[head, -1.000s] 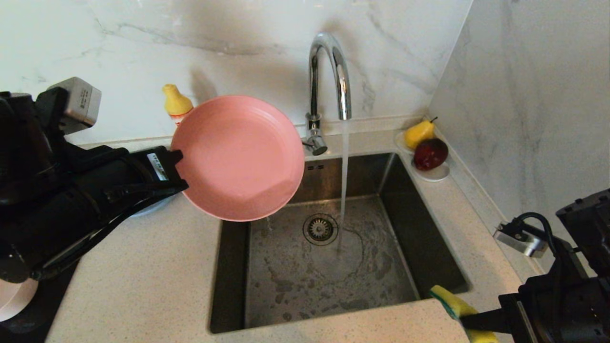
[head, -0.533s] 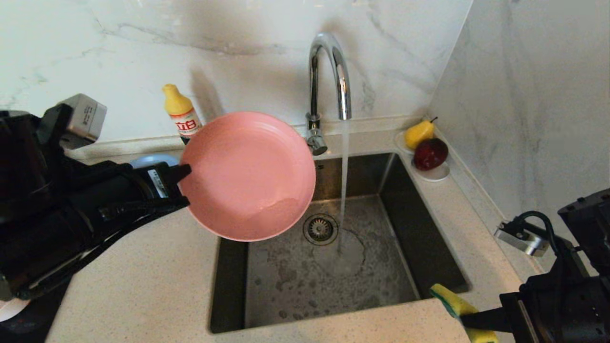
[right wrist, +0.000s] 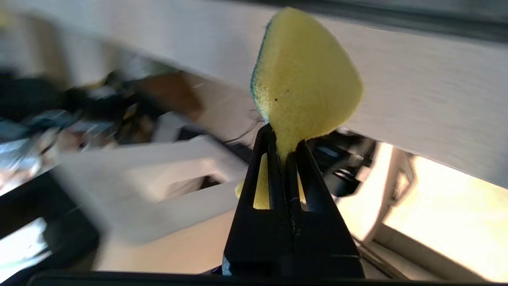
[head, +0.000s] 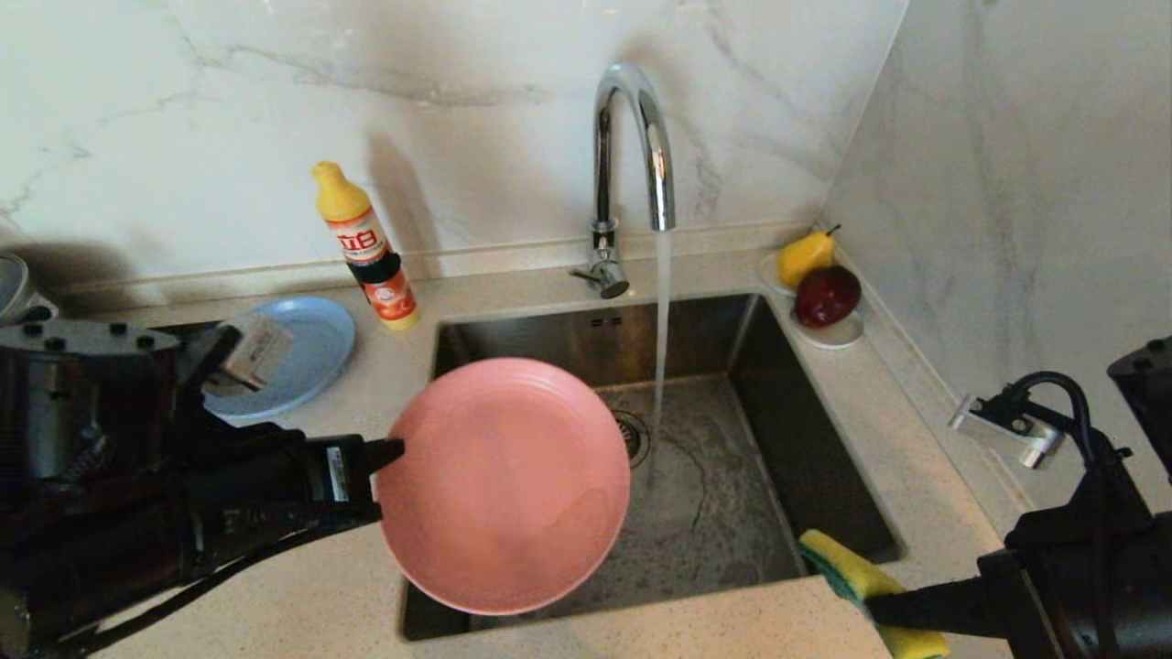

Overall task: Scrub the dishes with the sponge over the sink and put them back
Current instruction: Wipe the plate

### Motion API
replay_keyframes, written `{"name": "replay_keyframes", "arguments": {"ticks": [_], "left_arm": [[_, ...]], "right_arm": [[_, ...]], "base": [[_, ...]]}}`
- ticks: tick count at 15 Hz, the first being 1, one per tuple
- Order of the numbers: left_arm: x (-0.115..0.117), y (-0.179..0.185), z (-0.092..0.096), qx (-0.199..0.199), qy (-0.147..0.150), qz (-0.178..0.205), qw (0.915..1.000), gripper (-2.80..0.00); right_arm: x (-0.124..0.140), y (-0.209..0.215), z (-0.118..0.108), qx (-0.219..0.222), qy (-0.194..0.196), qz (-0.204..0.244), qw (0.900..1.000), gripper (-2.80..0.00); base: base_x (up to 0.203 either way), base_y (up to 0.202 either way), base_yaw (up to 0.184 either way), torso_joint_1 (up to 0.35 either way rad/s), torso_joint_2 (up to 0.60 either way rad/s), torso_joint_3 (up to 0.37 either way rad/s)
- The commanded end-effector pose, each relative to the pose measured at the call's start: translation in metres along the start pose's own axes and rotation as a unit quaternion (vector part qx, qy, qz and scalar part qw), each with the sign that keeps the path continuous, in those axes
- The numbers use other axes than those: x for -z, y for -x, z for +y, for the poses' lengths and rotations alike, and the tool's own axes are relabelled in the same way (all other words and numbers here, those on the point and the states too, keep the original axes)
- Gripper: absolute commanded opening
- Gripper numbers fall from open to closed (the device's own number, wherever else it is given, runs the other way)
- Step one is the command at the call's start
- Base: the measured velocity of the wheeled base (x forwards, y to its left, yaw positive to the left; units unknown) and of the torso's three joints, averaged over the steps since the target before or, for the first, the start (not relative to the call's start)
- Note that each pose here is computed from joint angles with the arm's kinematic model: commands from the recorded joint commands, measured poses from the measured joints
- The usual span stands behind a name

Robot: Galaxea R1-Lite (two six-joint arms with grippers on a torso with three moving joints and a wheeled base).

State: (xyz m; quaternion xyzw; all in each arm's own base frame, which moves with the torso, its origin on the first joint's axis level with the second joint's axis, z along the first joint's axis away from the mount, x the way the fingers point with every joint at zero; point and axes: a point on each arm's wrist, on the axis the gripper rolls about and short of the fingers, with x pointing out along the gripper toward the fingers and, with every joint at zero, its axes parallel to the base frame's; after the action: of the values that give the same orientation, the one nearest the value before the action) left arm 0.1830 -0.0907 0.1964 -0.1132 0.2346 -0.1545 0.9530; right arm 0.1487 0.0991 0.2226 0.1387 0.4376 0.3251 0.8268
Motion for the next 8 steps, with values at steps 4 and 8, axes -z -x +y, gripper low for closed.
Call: {"name": "replay_keyframes", "arguments": {"ticks": [4, 8], "left_arm": [[0.013, -0.019, -0.014, 0.042, 0.006, 0.061, 0.9972, -2.8], [0.019, -0.021, -0.022, 0.059, 0.0, 0.073, 0.9956, -2.8]], "right_arm": [[-0.018, -0.007, 0.034, -0.076, 0.034, 0.046, 0.995, -2.8], [-0.031, -0.042, 0.049, -0.084, 0.045, 0.087, 0.992, -2.8]], "base": [[0.0, 0.0, 0.0, 0.0, 0.0, 0.0], [0.0, 0.0, 0.0, 0.0, 0.0, 0.0]]}}
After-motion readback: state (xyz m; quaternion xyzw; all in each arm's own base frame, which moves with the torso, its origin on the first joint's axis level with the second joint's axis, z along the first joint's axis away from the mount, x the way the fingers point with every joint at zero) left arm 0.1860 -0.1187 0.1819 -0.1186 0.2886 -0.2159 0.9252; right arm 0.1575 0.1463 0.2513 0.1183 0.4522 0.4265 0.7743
